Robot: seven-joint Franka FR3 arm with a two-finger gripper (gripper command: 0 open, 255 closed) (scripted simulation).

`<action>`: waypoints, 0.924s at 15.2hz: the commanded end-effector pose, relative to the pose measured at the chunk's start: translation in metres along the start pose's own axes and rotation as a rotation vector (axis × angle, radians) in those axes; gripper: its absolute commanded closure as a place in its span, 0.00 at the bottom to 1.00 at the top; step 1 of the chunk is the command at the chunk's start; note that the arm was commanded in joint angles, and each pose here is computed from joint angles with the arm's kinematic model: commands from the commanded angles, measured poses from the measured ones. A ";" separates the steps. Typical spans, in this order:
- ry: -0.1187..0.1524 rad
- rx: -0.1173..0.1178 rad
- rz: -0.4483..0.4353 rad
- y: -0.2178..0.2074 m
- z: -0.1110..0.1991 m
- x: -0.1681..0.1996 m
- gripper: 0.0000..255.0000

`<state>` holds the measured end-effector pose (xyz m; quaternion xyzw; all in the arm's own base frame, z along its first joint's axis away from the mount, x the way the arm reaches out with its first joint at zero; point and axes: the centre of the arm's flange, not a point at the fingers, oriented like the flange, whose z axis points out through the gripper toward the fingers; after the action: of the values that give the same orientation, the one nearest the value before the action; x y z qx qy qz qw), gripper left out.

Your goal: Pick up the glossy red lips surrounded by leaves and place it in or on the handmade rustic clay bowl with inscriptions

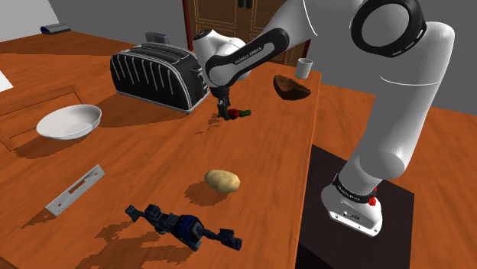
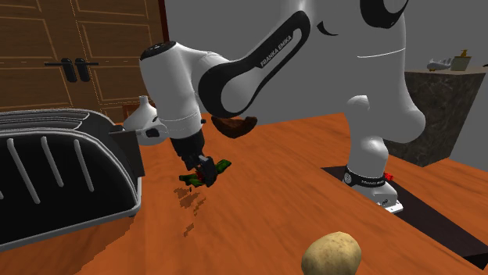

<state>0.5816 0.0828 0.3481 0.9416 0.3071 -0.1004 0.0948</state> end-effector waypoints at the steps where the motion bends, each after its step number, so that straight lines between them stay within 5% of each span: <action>1: 0.000 0.000 0.000 0.000 0.000 0.000 0.00; 5: 0.000 0.000 0.000 0.000 0.000 0.000 0.00; 6: 0.000 0.000 0.000 0.000 0.000 0.000 1.00; 14: 0.000 0.000 0.000 0.000 0.000 0.000 1.00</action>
<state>0.5814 0.0828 0.3479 0.9416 0.3071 -0.1002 0.0948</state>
